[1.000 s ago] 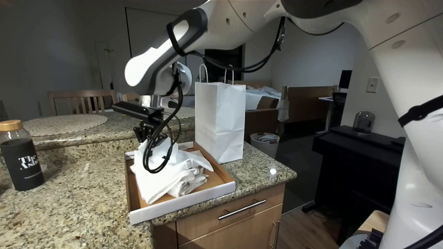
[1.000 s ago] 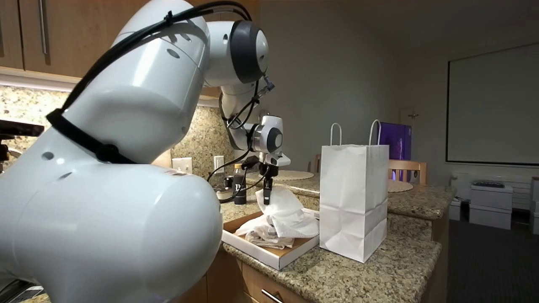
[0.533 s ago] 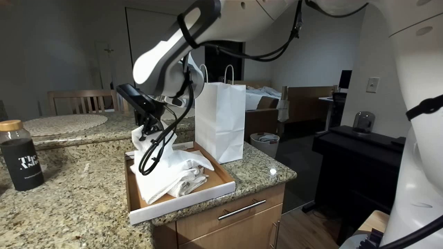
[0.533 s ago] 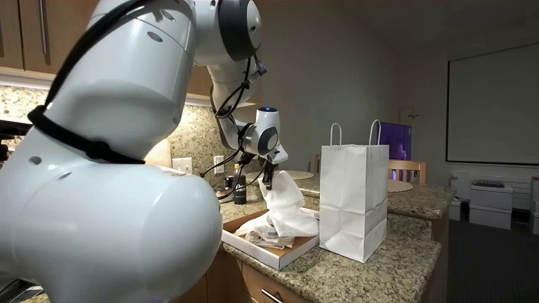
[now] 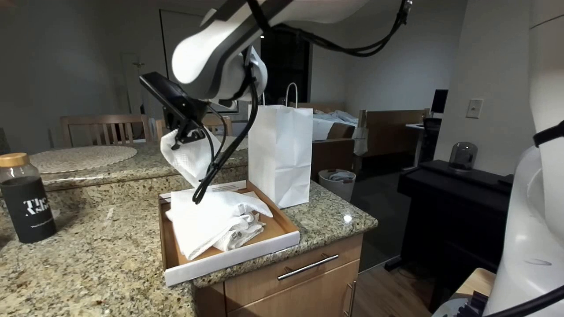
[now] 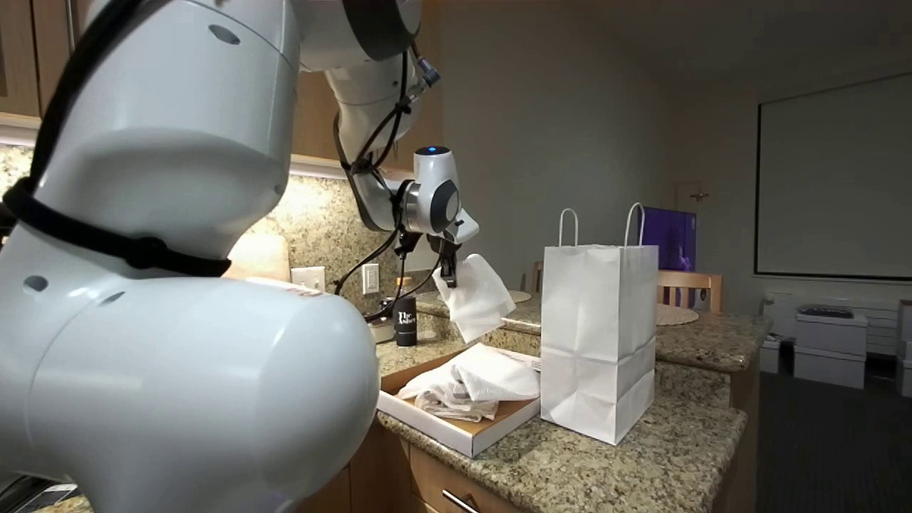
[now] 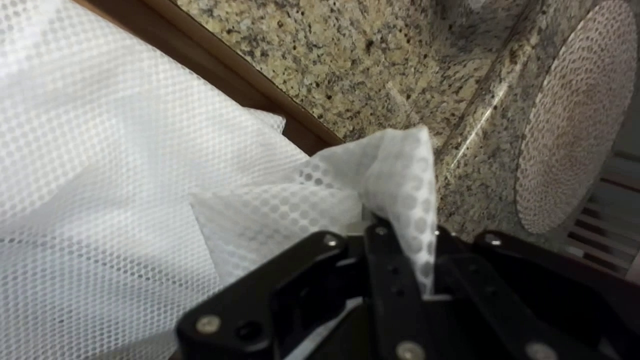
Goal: Put one towel in the bag
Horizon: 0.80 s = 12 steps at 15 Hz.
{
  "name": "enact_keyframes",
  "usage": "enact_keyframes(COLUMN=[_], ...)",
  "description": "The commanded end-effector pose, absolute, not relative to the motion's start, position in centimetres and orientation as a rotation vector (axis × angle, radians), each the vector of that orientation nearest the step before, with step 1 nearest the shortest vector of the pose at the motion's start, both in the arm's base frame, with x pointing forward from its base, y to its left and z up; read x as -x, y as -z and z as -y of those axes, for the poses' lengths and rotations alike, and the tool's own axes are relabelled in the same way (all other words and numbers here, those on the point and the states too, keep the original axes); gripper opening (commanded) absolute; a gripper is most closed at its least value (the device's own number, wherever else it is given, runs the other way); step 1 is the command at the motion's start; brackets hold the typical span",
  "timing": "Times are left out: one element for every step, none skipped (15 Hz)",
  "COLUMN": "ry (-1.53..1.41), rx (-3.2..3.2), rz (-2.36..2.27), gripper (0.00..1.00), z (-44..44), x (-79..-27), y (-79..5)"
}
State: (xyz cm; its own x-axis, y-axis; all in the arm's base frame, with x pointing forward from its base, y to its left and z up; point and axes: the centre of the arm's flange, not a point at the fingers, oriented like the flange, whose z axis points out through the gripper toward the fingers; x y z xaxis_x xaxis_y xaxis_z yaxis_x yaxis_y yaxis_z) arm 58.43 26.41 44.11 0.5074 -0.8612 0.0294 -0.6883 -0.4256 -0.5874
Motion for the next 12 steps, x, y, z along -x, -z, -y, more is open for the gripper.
enact_keyframes(ry=[0.453, 0.46, 0.468, 0.48, 0.493, 0.503, 0.502, 0.52, 0.531, 0.55, 0.569, 0.563], rx=[2.359, 2.414, 2.459, 2.498, 2.527, 2.552, 2.568, 2.581, 2.586, 2.577, 2.562, 2.53], rz=[-1.22, -1.193, -1.166, -1.143, -1.119, -1.087, -1.058, -1.025, -0.992, -0.962, -0.938, -0.915], gripper=[0.01, 0.01, 0.01, 0.01, 0.01, 0.01, 0.01, 0.01, 0.01, 0.01, 0.01, 0.01], z=[-27.4, -27.7, -27.8, -27.9, -27.9, -27.8, -27.8, -27.6, -27.5, -27.2, -26.8, -26.0], x=[-55.7, -55.1, -54.4, -53.6, -52.9, -52.2, -51.7, -51.0, -50.4, -50.0, -49.8, -49.8], y=[-49.0, -50.4, -51.9, -53.5, -55.3, -57.3, -59.0, -60.9, -62.6, -64.3, -65.7, -67.0])
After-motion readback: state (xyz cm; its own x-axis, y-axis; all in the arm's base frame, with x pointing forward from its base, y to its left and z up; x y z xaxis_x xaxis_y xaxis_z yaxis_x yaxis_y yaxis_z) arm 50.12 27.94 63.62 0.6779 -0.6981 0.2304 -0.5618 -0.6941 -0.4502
